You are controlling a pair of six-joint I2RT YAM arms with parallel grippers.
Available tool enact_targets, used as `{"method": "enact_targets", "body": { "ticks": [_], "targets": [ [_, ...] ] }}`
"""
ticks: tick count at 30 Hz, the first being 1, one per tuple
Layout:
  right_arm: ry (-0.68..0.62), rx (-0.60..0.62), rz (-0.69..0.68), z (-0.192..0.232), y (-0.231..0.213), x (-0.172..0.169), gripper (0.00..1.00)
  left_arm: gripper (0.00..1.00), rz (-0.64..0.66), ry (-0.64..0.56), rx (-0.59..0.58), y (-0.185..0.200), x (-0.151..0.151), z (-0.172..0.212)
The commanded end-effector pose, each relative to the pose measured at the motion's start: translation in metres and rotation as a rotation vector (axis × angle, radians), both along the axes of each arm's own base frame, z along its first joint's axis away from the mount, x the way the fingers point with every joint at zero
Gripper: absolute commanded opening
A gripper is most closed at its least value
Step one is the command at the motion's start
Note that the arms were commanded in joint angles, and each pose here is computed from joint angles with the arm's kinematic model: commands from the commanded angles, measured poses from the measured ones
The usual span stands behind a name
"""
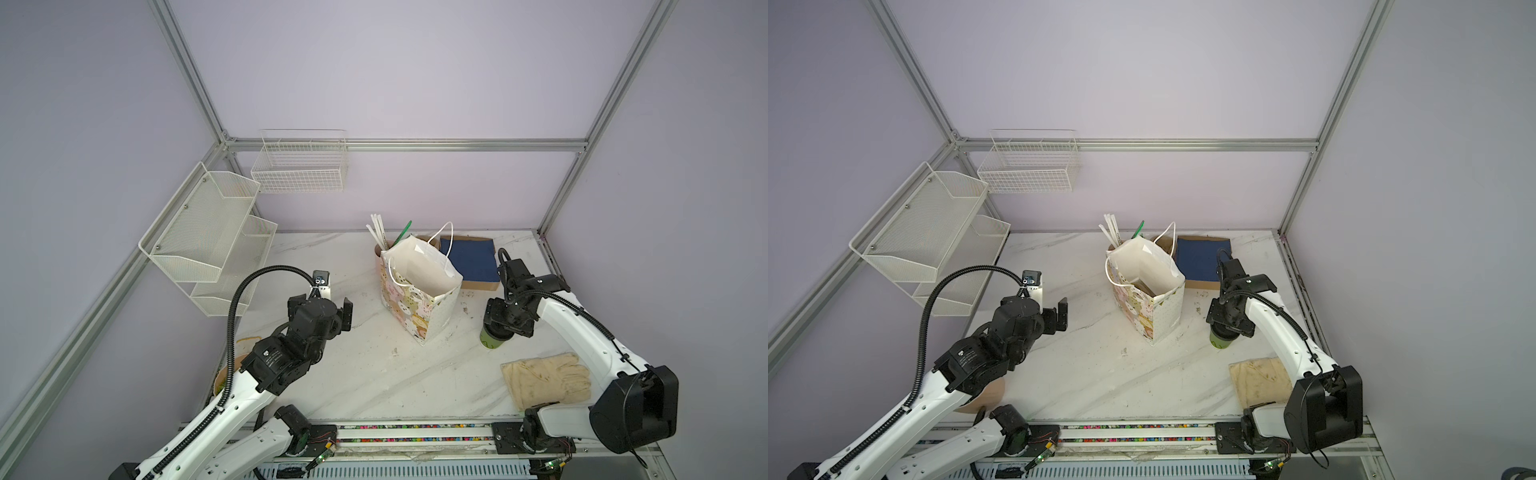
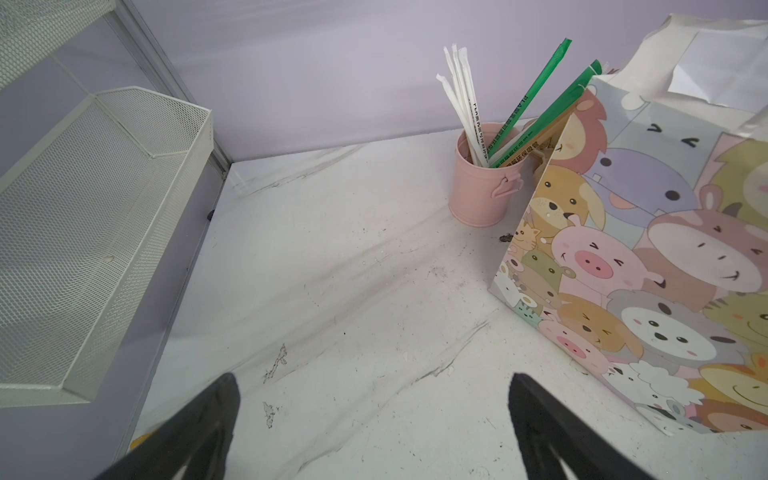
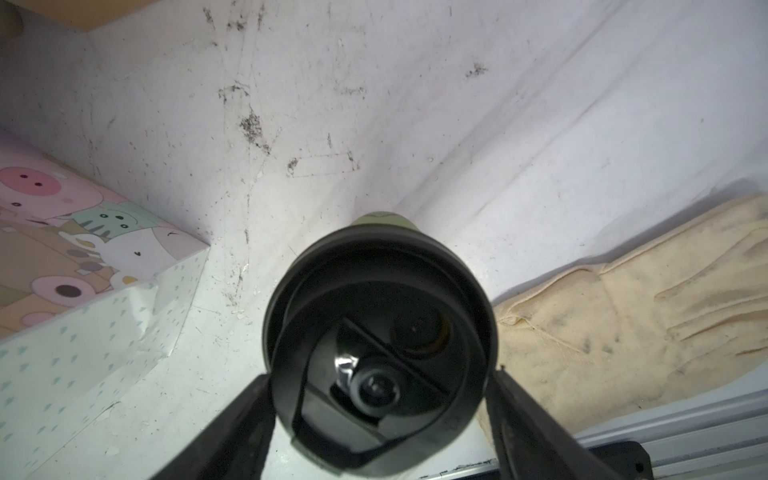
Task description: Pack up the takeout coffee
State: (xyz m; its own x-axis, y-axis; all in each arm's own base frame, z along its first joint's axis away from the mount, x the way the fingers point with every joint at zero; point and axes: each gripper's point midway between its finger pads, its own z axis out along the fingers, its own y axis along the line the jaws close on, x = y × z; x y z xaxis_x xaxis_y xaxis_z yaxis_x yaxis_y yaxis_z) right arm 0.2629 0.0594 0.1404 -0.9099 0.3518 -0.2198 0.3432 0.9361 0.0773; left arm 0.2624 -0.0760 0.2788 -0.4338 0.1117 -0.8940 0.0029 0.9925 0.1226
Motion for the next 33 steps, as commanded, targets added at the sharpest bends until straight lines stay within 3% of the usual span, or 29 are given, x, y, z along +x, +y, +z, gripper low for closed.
{"method": "enact_targets", "body": {
  "ticks": [1,5,10,13,16,19,22,25,28,33],
  "targets": [
    [0.007,-0.034,0.015,0.009,-0.003,0.001,0.89,1.00,0.018,-0.017,-0.003,0.005,0.000,0.005],
    [-0.015,-0.055,0.029,0.022,-0.006,0.005,0.97,1.00,0.020,-0.013,0.000,0.005,0.001,0.004],
    [-0.112,-0.084,0.012,0.060,-0.011,0.022,0.97,1.00,0.035,-0.032,-0.022,0.007,0.001,0.007],
    [-0.180,-0.018,0.022,0.074,0.001,0.036,0.97,1.00,0.029,-0.057,-0.081,0.004,0.001,0.012],
    [-0.163,-0.027,0.022,0.068,0.003,0.045,0.97,1.00,0.015,-0.068,-0.149,-0.002,0.002,0.017],
    [-0.159,-0.134,-0.016,0.063,-0.017,0.049,0.97,1.00,0.013,-0.063,-0.198,-0.008,0.005,0.021],
    [-0.235,-0.213,-0.081,0.079,-0.037,0.048,0.97,1.00,0.018,-0.047,-0.204,-0.009,0.006,0.022],
    [-0.304,-0.182,-0.081,0.094,-0.038,0.038,0.97,1.00,0.060,-0.019,-0.236,-0.007,0.007,0.021],
    [-0.282,-0.166,-0.069,0.088,-0.037,0.034,0.97,1.00,0.059,-0.009,-0.273,-0.011,0.010,0.025],
    [-0.286,-0.037,-0.018,0.096,-0.018,0.022,0.97,1.00,0.031,0.009,-0.256,-0.019,0.017,0.032]
  ]
}}
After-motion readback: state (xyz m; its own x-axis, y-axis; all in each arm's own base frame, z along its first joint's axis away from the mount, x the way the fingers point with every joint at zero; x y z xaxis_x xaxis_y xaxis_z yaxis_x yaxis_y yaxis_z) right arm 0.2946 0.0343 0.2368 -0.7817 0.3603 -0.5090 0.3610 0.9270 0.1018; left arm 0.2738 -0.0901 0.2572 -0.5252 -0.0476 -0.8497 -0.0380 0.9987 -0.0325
